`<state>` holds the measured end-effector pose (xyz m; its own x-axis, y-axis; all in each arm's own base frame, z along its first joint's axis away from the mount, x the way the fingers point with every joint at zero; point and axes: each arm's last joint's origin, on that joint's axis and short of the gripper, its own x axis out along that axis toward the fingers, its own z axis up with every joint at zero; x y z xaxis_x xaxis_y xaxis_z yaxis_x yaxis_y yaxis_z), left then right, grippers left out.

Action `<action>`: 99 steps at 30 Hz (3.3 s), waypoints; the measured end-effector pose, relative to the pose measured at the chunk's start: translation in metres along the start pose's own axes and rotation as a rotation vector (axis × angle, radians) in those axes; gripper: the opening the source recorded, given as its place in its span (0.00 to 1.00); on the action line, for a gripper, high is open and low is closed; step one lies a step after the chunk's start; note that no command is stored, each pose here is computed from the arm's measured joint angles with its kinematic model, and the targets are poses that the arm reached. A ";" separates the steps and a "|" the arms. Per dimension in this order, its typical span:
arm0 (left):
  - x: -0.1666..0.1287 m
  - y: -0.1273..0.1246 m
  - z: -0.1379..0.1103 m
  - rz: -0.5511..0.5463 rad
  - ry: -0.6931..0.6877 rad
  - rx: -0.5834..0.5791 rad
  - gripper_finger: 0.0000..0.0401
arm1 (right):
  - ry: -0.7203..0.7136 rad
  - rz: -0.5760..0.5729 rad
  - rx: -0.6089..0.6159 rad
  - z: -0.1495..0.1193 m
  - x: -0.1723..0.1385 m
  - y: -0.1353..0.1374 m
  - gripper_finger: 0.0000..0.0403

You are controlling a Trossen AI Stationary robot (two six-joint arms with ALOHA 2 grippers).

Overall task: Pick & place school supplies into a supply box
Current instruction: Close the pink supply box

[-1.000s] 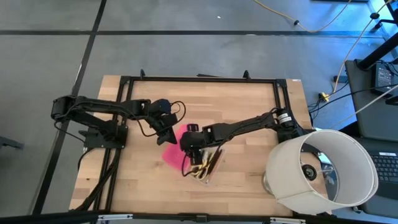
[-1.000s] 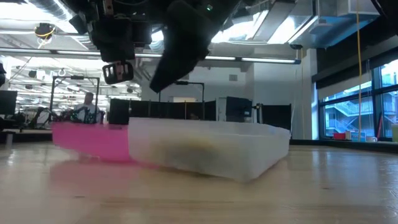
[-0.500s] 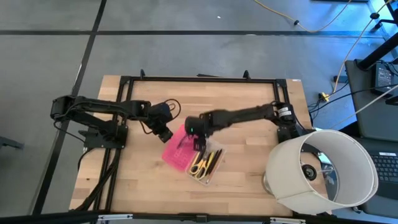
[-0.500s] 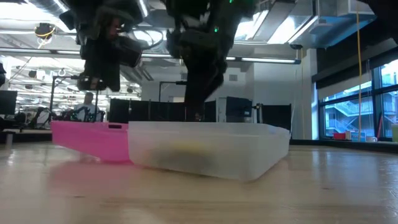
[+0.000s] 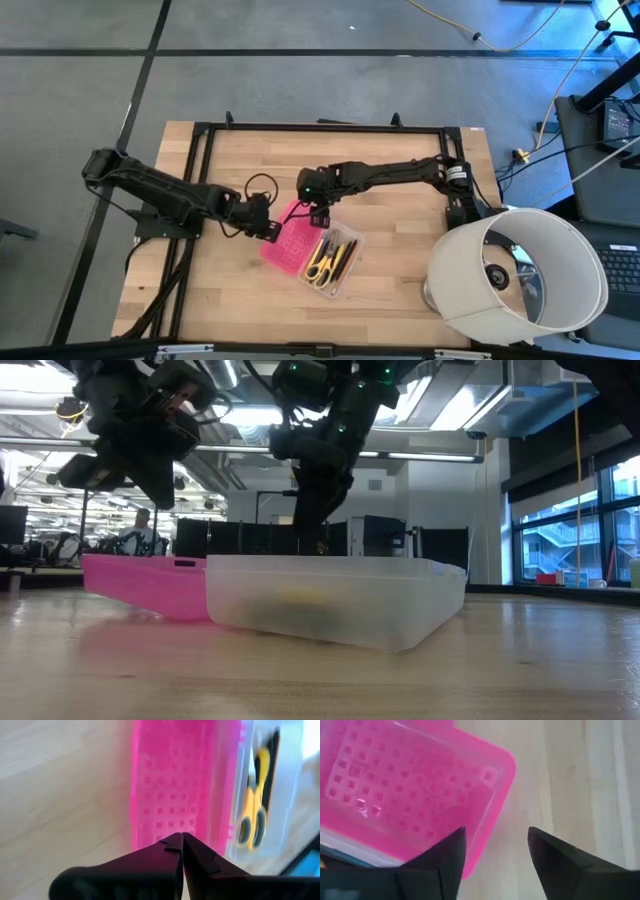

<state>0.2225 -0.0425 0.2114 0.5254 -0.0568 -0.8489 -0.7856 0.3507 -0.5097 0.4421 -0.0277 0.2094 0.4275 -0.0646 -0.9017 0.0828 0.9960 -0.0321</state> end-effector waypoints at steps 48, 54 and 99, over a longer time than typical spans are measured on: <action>-0.001 0.000 -0.003 0.041 -0.152 0.166 0.01 | -0.091 -0.022 0.432 -0.019 0.053 -0.076 0.01; 0.000 0.008 0.006 0.102 -0.074 0.247 0.01 | -0.030 -0.145 0.609 -0.031 0.051 -0.103 0.01; -0.004 0.027 0.066 0.194 -0.195 0.409 0.01 | 0.035 -0.208 1.148 -0.040 0.041 -0.111 0.38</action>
<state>0.2208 0.0285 0.2097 0.4645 0.2083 -0.8608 -0.7029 0.6780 -0.2152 0.4150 -0.1384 0.1586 0.2867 -0.2005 -0.9368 0.9215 0.3249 0.2125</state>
